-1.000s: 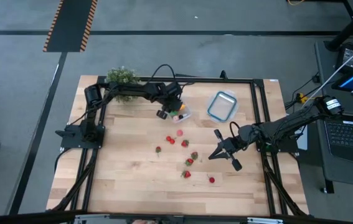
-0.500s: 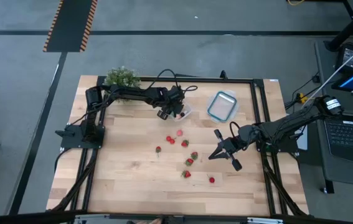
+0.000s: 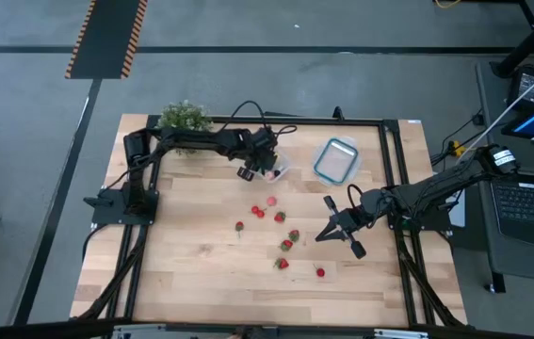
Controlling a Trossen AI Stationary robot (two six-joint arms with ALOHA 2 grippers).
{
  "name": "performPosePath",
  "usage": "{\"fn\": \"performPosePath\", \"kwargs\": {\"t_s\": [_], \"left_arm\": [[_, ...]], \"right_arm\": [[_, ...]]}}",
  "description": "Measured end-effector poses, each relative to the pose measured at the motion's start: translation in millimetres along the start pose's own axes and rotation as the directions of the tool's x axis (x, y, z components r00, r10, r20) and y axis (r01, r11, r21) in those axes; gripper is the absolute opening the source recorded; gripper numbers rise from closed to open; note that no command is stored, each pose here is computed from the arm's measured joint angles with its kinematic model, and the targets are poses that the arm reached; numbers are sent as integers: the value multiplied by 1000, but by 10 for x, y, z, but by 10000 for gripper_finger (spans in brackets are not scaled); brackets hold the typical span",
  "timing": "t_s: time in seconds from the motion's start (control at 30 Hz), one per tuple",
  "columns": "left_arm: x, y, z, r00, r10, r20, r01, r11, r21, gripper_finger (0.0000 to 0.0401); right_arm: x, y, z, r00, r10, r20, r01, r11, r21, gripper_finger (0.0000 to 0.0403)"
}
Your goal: Pick and placing Produce into tupperware
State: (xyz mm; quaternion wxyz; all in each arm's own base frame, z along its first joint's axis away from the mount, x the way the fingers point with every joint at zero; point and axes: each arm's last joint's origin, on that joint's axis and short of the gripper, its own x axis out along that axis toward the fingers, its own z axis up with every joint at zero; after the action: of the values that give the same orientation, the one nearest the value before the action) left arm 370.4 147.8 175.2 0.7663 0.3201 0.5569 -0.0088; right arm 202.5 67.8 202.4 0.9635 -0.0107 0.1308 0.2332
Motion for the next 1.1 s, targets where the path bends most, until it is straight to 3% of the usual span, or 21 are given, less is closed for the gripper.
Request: {"fn": "performPosePath", "kwargs": {"t_s": [0.3, 0.63, 1.1], "left_arm": [[-72, 52, -77, 998, -46, 36, 48, 997, -54, 138], [-168, 60, -60, 990, -88, 110, 101, 987, -123, 145], [-173, 46, -46, 996, -57, 65, 70, 971, -228, 147]], "right_arm": [[0, 1, 0, 1000, 1, 0, -1, 1000, -2, 17], [-1, -16, 7, 999, -53, 8, 53, 999, -1, 17], [-1, -25, 7, 997, -83, 7, 83, 997, 0, 17]]}}
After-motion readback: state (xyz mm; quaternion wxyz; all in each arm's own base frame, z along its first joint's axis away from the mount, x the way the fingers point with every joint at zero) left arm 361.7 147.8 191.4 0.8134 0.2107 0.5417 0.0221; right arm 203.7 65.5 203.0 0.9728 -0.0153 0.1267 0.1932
